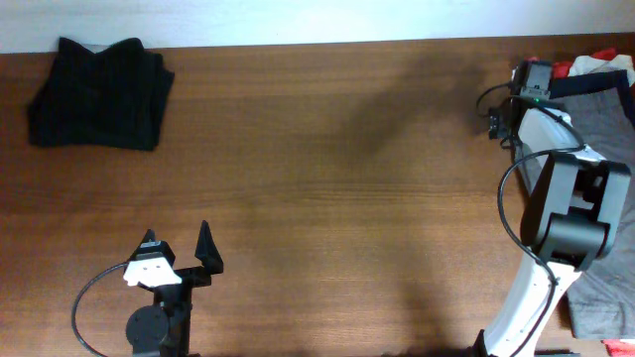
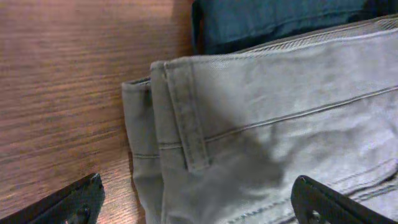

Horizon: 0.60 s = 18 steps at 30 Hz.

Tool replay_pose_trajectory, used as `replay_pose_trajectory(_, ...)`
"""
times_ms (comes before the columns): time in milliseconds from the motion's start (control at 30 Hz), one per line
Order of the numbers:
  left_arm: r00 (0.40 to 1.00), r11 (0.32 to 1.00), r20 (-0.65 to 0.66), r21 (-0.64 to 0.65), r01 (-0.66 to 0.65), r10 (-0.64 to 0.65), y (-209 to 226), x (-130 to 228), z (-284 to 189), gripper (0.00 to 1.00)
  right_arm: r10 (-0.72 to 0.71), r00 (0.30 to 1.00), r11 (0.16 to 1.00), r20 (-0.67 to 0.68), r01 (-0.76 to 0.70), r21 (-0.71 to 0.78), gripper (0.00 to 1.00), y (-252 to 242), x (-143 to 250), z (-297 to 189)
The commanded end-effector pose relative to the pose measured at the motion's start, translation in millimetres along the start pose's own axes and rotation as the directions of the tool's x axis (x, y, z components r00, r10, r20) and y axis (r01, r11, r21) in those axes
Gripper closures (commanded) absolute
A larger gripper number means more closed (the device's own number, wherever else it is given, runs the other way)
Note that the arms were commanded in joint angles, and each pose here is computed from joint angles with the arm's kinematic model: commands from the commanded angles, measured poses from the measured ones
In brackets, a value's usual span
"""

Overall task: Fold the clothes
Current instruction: 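Reach the right gripper to the grey shorts on the right pile and grasp the waistband, then drag the grey shorts with the right gripper to the table center, laying them flat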

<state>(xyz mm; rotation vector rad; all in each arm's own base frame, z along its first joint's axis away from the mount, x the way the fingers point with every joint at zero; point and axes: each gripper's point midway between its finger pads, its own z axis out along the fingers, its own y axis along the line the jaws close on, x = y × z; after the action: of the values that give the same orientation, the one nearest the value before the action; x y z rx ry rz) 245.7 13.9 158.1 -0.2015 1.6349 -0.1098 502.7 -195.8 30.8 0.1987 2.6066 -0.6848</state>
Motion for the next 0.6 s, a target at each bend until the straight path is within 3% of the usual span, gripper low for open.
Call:
replay_pose_trajectory(0,1.0,1.0,-0.004,0.003,-0.016,0.016,-1,2,0,0.01,-0.004,0.999,0.999,-0.036,0.005,0.039,0.04,-1,10,14)
replay_pose_trajectory(133,1.0,1.0,-0.004,0.003,-0.016,0.016,-1,2,0,0.01,-0.012,0.998,0.999,-0.056,0.014,0.036,0.08,3,17,22)
replay_pose_trajectory(267,1.0,1.0,-0.004,0.003,-0.016,0.016,-1,2,0,0.01,-0.006,0.999,0.999,-0.051,0.008,0.048,0.4,1,16,22)
replay_pose_trajectory(300,1.0,1.0,-0.004,0.003,-0.016,0.016,-1,2,0,0.01,-0.004,0.999,0.999,-0.048,0.007,0.049,0.55,1,14,21)
replay_pose_trajectory(367,1.0,1.0,-0.004,0.003,-0.016,0.016,-1,2,0,0.01,0.006,0.999,0.999,-0.036,-0.004,0.051,0.73,-1,9,20)
replay_pose_trajectory(433,1.0,1.0,-0.004,0.004,-0.016,0.016,-1,2,0,0.01,0.051,0.999,0.997,-0.019,-0.05,0.055,0.78,-4,1,17)
replay_pose_trajectory(533,1.0,1.0,-0.004,0.004,-0.016,0.016,-1,2,0,0.01,0.106,0.994,0.993,0.018,-0.107,0.06,0.96,-12,-20,8)
replay_pose_trajectory(567,1.0,1.0,-0.004,0.003,-0.016,0.016,-1,2,0,0.01,0.112,0.993,0.992,0.027,-0.114,0.06,0.96,-16,-27,3)
